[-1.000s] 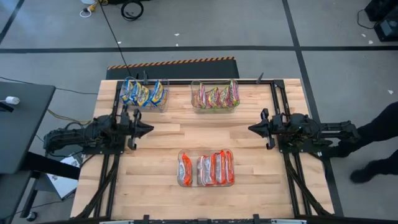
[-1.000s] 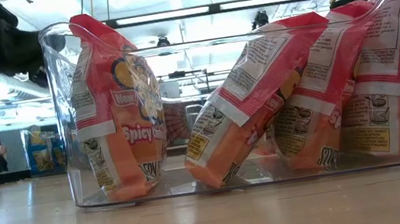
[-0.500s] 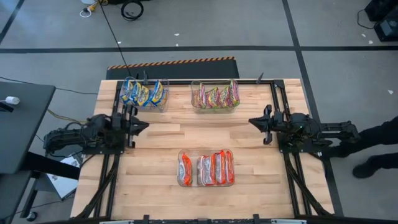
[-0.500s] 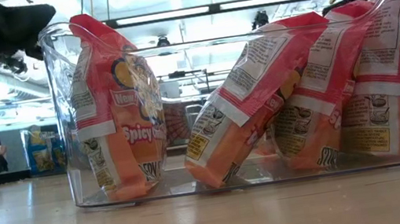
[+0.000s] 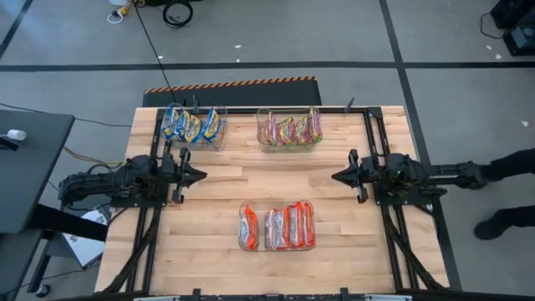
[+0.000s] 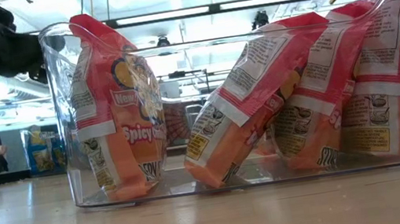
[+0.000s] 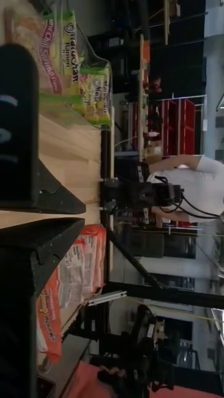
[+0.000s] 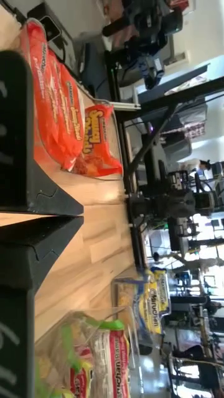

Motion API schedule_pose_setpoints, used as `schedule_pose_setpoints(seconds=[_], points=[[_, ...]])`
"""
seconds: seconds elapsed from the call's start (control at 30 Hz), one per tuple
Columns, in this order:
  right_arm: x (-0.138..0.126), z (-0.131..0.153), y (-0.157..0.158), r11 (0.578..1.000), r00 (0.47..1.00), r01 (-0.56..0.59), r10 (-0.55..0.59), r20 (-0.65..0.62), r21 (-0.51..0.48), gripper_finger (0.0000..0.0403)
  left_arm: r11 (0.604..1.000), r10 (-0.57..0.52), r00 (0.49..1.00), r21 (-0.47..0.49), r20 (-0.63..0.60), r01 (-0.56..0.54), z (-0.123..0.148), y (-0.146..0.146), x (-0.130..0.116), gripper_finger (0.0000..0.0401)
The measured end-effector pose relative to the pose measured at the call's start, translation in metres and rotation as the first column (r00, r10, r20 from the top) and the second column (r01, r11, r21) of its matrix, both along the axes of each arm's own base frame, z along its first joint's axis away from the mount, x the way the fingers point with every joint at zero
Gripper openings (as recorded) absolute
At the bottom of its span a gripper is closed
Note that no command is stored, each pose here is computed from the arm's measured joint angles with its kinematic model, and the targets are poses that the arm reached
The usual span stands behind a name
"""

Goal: Sort Maruchan noodles
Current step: Return to Home Position

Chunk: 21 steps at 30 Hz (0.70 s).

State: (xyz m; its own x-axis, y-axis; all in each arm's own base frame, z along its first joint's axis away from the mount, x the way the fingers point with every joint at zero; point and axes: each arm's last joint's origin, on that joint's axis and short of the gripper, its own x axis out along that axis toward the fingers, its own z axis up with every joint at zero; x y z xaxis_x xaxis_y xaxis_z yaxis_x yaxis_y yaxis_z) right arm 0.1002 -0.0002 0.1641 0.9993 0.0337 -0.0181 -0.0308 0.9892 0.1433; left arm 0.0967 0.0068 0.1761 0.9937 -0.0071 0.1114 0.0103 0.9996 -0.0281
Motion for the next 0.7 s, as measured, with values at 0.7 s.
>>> schedule_pose_setpoints(seconds=[0.7], points=[[0.001, -0.001, -0.001, 0.999, 1.0, 0.025, -0.024, -0.017, 0.037, 0.0019, 0.996, 0.08, 0.98, -0.054, 0.18, -0.071, 0.017, 0.002, -0.004, 0.0027]])
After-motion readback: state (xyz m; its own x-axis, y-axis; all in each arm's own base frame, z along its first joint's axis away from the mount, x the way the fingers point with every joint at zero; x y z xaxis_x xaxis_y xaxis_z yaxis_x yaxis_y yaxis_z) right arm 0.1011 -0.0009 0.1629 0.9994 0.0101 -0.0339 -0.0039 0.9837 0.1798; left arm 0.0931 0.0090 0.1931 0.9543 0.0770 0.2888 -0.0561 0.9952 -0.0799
